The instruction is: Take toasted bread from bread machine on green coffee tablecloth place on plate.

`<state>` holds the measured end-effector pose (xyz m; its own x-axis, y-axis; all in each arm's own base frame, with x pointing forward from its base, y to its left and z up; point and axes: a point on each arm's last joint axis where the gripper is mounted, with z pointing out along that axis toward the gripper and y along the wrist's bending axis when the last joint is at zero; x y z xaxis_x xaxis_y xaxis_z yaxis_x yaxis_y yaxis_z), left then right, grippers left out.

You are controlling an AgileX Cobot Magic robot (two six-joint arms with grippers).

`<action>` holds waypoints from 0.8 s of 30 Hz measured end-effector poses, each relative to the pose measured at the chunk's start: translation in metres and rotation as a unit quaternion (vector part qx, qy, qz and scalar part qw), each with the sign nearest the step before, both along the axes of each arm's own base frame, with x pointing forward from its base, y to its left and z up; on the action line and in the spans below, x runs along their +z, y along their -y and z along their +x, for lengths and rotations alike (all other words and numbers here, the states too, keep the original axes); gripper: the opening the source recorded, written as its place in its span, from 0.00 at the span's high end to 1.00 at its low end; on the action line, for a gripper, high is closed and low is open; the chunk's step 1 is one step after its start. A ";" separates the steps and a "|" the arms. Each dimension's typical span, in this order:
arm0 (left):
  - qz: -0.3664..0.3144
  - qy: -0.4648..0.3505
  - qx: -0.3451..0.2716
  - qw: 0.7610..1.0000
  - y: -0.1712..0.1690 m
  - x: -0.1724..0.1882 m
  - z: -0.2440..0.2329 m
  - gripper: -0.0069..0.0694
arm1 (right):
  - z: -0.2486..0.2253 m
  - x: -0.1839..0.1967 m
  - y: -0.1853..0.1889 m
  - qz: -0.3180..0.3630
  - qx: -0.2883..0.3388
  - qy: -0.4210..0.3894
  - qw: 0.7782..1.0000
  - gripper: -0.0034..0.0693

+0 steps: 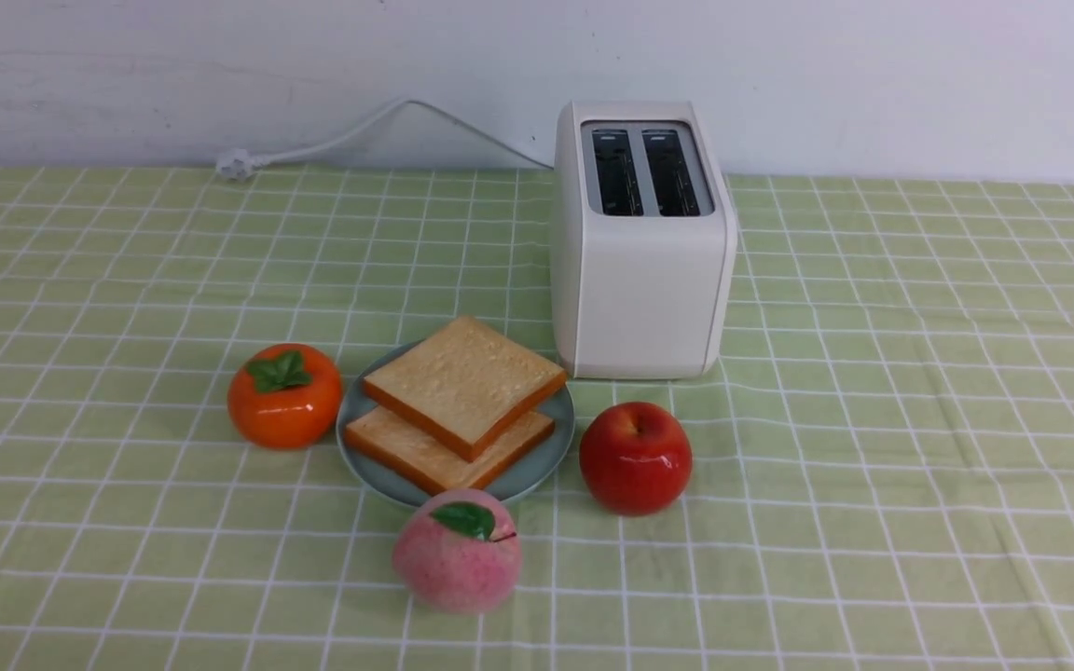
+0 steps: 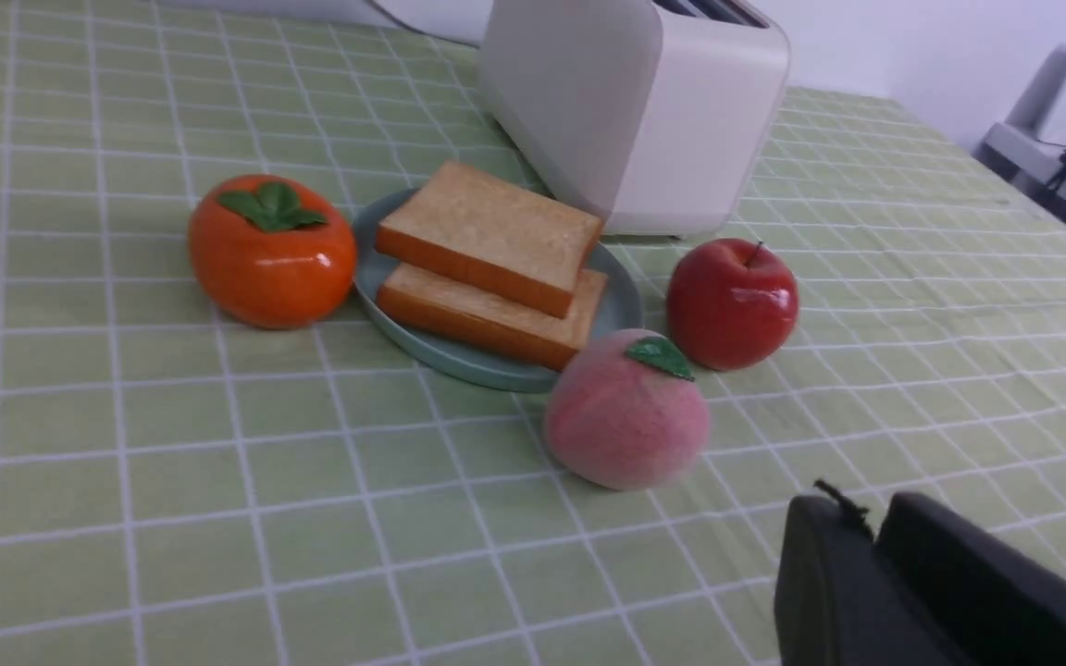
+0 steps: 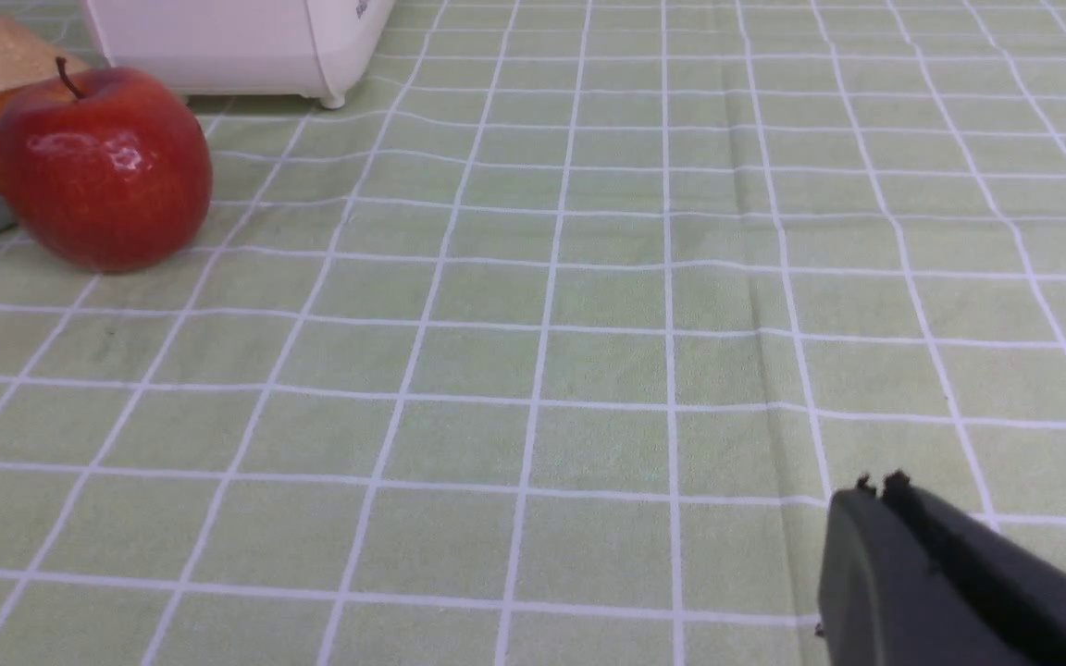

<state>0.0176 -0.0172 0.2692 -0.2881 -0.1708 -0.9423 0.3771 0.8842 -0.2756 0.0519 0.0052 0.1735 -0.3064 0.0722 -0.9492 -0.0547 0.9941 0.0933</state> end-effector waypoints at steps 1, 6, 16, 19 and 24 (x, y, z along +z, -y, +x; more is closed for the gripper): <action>0.001 0.007 0.014 1.000 -0.002 0.000 0.002 0.83 | 0.000 0.000 0.000 0.000 0.000 0.000 1.000 0.97; 0.002 0.044 0.100 0.994 -0.007 -0.012 0.015 0.93 | 0.000 0.000 0.000 0.000 0.000 0.000 1.000 0.97; -0.023 -0.028 0.182 0.983 -0.010 -0.091 0.036 0.93 | 0.000 0.000 0.000 0.000 0.000 0.000 1.000 0.95; -0.017 -0.068 0.178 0.982 -0.009 -0.100 0.034 0.93 | 0.000 0.000 0.000 0.000 0.000 0.000 1.000 0.95; -0.023 -0.071 0.178 0.981 -0.009 -0.100 0.034 0.93 | 0.000 0.000 0.000 0.000 0.000 0.000 1.000 0.95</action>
<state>0.0517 -0.0086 0.1695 -0.3306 -0.3261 -0.8856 0.0022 0.9381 -0.3463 0.0519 0.0052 0.1735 -0.3064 0.0722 -0.9492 -0.0547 0.9941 0.0933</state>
